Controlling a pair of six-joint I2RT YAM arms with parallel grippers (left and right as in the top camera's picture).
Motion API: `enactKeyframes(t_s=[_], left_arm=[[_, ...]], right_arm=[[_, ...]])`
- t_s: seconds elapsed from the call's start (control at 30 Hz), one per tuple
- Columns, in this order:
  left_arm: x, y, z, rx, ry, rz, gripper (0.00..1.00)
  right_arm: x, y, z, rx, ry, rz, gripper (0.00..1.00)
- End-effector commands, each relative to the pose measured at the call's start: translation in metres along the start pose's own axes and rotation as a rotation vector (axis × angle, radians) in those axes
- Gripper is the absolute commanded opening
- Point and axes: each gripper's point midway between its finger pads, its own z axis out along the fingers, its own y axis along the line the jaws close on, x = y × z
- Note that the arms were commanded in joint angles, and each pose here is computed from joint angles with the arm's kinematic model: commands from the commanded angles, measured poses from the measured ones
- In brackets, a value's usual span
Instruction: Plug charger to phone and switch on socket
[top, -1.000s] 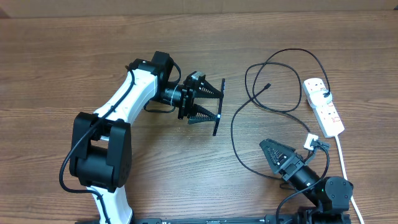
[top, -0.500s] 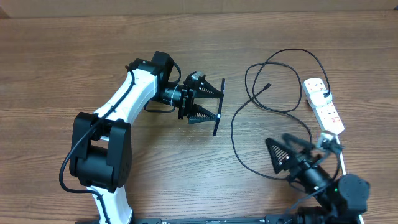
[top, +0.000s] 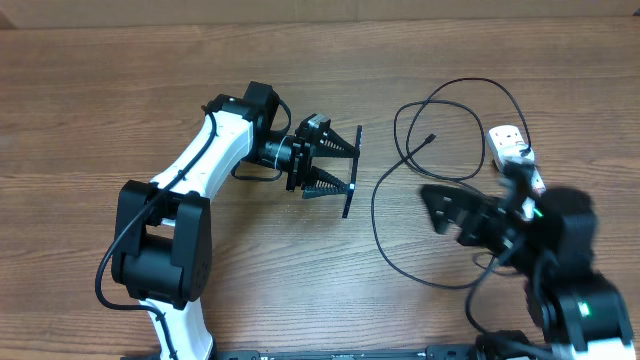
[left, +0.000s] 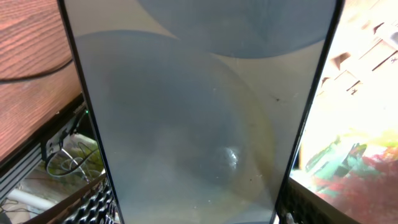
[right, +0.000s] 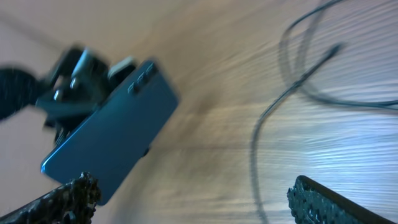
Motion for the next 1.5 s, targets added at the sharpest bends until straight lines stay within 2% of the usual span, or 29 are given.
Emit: enactKeyframes(t_s=[0.0,0.17,0.3,0.4,0.53,0.73,0.83,1.07,1.33,1.47], left_arm=[[0.003,-0.017,-0.001,0.052,0.021,0.026,0.59],[0.003,-0.017,-0.001,0.052,0.021,0.027,0.59],[0.003,-0.017,-0.001,0.052,0.021,0.03,0.59],[0.003,-0.017,-0.001,0.052,0.021,0.034,0.59],[0.003,-0.017,-0.001,0.052,0.021,0.04,0.59],[0.002,-0.018,-0.001,0.053,0.021,0.052,0.59],[0.001,-0.018,-0.001,0.053,0.021,0.057,0.59],[0.001,-0.018,-0.001,0.053,0.021,0.057,0.59],[0.001,-0.018,-0.001,0.052,0.02,0.058,0.59],[0.001,-0.018,-0.001,0.052,0.02,0.058,0.59]], right_arm=[[0.001,0.037,0.011,-0.02,0.072,-0.119,0.99],[0.008,0.045,0.028,0.213,0.057,-0.248,0.99],[0.017,0.069,0.027,0.248,-0.003,-0.33,0.99],[0.018,0.075,0.016,0.285,-0.062,-0.329,1.0],[0.031,0.1,0.016,0.195,-0.048,-0.337,0.99],[0.029,0.133,0.034,0.103,-0.093,-0.319,1.0],[0.033,0.133,0.054,0.136,-0.086,-0.331,1.0],[0.024,0.094,0.083,0.395,-0.211,-0.273,1.0],[0.026,0.086,0.093,0.451,-0.231,-0.27,0.81],[0.026,0.086,0.093,0.451,-0.23,-0.27,0.64]])
